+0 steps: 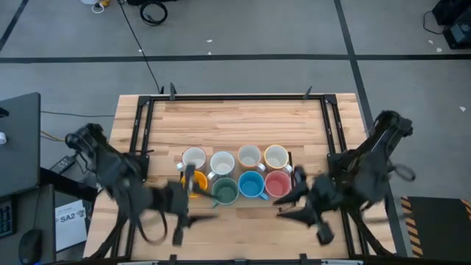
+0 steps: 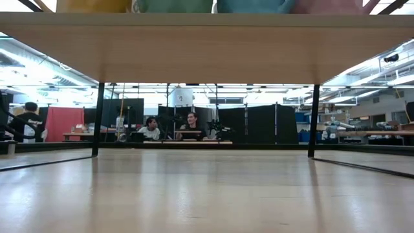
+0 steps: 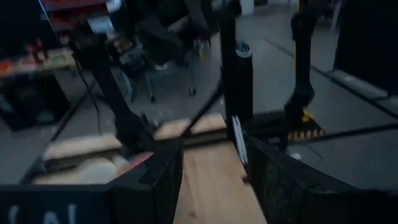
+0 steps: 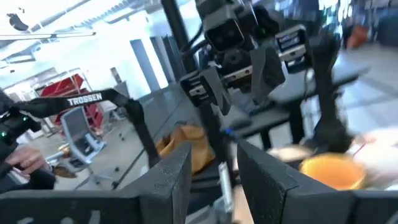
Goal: Place coffee mugs
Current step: Return to Home Position
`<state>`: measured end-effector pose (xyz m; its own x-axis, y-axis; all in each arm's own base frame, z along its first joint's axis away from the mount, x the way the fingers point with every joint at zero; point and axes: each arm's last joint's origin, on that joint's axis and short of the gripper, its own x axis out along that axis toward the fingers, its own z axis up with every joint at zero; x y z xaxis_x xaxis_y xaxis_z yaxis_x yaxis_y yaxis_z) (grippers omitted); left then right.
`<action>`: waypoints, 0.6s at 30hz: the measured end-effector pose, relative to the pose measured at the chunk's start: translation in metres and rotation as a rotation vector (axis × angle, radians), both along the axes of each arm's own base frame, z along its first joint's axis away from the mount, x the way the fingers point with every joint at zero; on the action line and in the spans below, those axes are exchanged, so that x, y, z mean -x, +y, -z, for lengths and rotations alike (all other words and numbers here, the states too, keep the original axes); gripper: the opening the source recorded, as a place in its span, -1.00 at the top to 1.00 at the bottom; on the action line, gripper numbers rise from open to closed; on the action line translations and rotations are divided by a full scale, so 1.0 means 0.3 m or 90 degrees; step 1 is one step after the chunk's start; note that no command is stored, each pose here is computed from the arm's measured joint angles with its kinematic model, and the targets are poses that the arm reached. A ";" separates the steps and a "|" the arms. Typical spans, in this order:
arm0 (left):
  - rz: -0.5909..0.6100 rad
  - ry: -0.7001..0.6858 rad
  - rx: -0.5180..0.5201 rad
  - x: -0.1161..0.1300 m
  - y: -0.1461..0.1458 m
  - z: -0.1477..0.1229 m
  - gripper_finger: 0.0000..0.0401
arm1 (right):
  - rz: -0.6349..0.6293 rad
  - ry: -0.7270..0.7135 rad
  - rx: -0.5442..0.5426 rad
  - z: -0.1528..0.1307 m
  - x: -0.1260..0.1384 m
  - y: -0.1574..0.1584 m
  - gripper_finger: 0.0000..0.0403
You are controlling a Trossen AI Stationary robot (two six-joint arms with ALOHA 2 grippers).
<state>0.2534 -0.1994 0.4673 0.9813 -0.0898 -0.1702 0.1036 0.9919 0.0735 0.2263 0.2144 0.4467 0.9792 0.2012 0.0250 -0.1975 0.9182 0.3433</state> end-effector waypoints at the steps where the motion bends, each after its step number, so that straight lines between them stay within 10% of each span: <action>1: 0.005 -0.013 -0.004 0.005 0.034 -0.023 0.08 | 0.007 -0.012 0.013 -0.022 0.014 -0.029 0.33; 18: -0.082 0.052 -0.039 0.278 0.428 -0.137 0.08 | 0.074 0.042 0.150 -0.126 0.271 -0.376 0.33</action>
